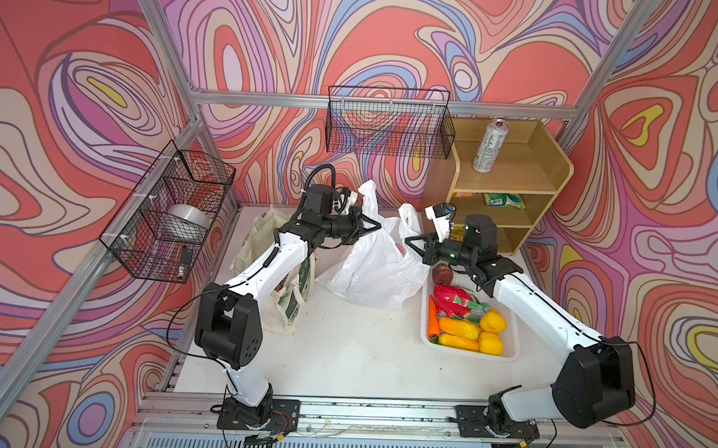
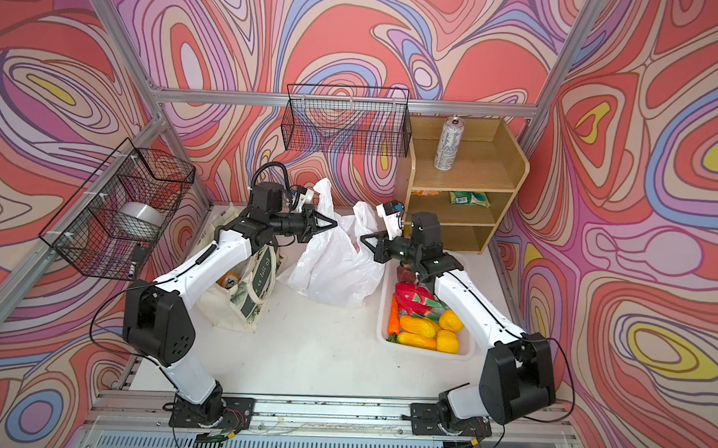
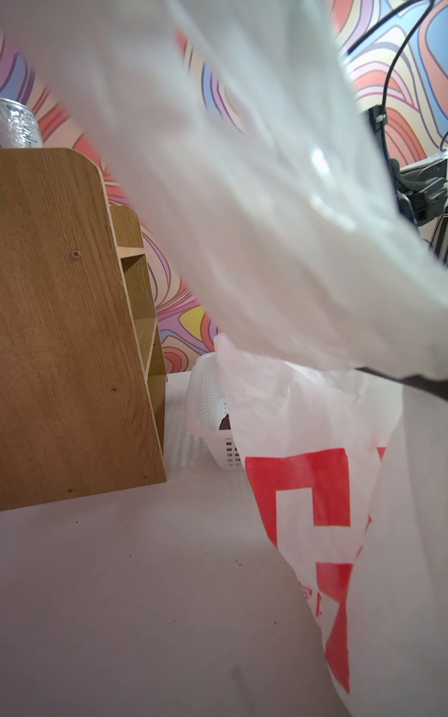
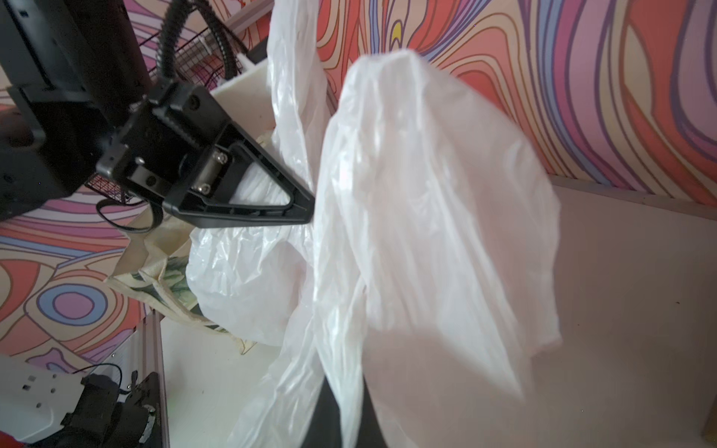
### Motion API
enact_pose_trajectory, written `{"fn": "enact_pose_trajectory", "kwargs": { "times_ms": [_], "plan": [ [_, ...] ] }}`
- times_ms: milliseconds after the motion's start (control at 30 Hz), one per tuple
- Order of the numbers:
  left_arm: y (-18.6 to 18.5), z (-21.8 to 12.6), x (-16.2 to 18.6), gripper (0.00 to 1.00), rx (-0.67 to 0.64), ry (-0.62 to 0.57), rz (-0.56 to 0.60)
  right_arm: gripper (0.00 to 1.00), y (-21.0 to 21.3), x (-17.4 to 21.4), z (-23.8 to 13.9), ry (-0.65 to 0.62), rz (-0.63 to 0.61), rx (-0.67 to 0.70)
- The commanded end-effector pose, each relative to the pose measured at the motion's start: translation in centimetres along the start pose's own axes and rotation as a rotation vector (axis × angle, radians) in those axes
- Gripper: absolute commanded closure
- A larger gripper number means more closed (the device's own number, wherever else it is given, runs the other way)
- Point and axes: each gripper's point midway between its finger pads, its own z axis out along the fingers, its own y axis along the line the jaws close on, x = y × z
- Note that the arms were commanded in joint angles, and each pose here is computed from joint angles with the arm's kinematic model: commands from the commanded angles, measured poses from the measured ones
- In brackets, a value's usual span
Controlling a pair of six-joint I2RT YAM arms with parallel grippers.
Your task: Place the mixed food into the grocery bags and tie them
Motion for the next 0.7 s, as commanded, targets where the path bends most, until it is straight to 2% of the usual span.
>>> {"fn": "enact_pose_trajectory", "kwargs": {
  "times_ms": [0,333,667],
  "plan": [
    [-2.6,0.5,0.6,1.00,0.022,0.022,0.027,1.00,0.2,0.4,0.3,0.038,-0.040,-0.007],
    [-1.9,1.4,-0.7,1.00,0.016,0.002,-0.006,1.00,-0.2,0.6,0.3,0.041,-0.077,0.018],
    [-1.1,2.5,-0.5,1.00,-0.004,0.015,-0.013,1.00,0.0,0.1,0.1,0.024,-0.080,0.020]
  ]
}}
